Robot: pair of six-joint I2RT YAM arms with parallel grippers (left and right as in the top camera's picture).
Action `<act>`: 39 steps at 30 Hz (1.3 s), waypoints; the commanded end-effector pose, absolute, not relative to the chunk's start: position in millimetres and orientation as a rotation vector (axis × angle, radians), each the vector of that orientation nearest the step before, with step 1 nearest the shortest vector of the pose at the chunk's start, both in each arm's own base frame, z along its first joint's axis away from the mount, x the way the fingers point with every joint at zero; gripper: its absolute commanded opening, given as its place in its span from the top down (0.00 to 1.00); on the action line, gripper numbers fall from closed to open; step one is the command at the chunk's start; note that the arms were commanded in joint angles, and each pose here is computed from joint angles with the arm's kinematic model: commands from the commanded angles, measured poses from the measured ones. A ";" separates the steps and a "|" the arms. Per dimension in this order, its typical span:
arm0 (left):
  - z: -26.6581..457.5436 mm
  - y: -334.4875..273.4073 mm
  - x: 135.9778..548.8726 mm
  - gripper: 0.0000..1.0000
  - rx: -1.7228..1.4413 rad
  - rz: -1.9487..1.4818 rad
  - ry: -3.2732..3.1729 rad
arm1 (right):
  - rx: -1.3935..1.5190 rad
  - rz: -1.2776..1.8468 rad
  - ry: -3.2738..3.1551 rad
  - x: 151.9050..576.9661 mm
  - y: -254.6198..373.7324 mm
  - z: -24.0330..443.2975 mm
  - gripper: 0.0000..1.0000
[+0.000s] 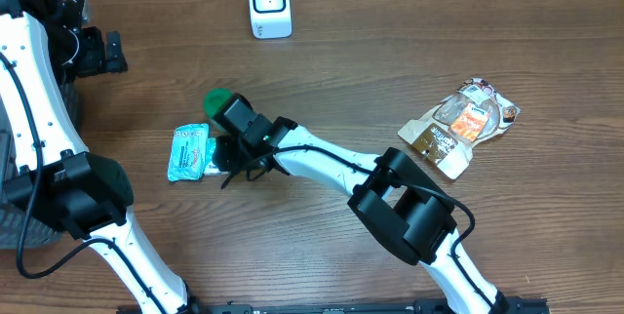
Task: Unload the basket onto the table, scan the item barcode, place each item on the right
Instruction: 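Reach the right gripper left toward the green-lidded jar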
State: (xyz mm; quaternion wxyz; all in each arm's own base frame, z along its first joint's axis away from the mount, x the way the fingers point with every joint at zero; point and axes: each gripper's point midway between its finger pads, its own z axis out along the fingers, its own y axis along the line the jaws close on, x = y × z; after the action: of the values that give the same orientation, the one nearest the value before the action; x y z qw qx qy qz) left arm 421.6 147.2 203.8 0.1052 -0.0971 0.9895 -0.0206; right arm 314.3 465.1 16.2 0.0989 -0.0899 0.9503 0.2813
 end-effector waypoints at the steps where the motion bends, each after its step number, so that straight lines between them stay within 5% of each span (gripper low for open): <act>1: 216.1 143.6 423.9 0.00 -0.257 -0.052 2.882 | -0.263 0.814 2.826 311.5 464.2 4.5 0.71; 6: 216.1 143.6 423.9 0.00 -0.257 -0.052 2.882 | -0.263 0.801 2.838 309.8 462.0 2.7 0.95; 14: 216.1 143.6 423.9 0.00 -0.257 -0.052 2.882 | -0.412 0.742 2.816 315.3 446.0 13.4 0.96; 26: 216.1 143.6 423.9 0.01 -0.257 -0.052 2.882 | -1.068 0.457 2.805 297.3 357.5 47.8 0.95; 30: 216.1 143.6 424.0 0.00 -0.257 -0.052 2.882 | -1.048 0.397 2.847 308.0 333.1 45.2 0.62; 39: 216.1 143.9 423.9 0.00 -0.258 -0.051 2.882 | -0.792 0.627 2.878 324.7 349.5 76.6 0.54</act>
State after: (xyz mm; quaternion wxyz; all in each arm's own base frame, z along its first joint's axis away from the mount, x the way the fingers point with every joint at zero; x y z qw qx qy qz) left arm 421.6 147.2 203.8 0.1052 -0.0971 0.9895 -0.0206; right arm 320.6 329.0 39.7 0.0207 -0.2727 0.9493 0.1549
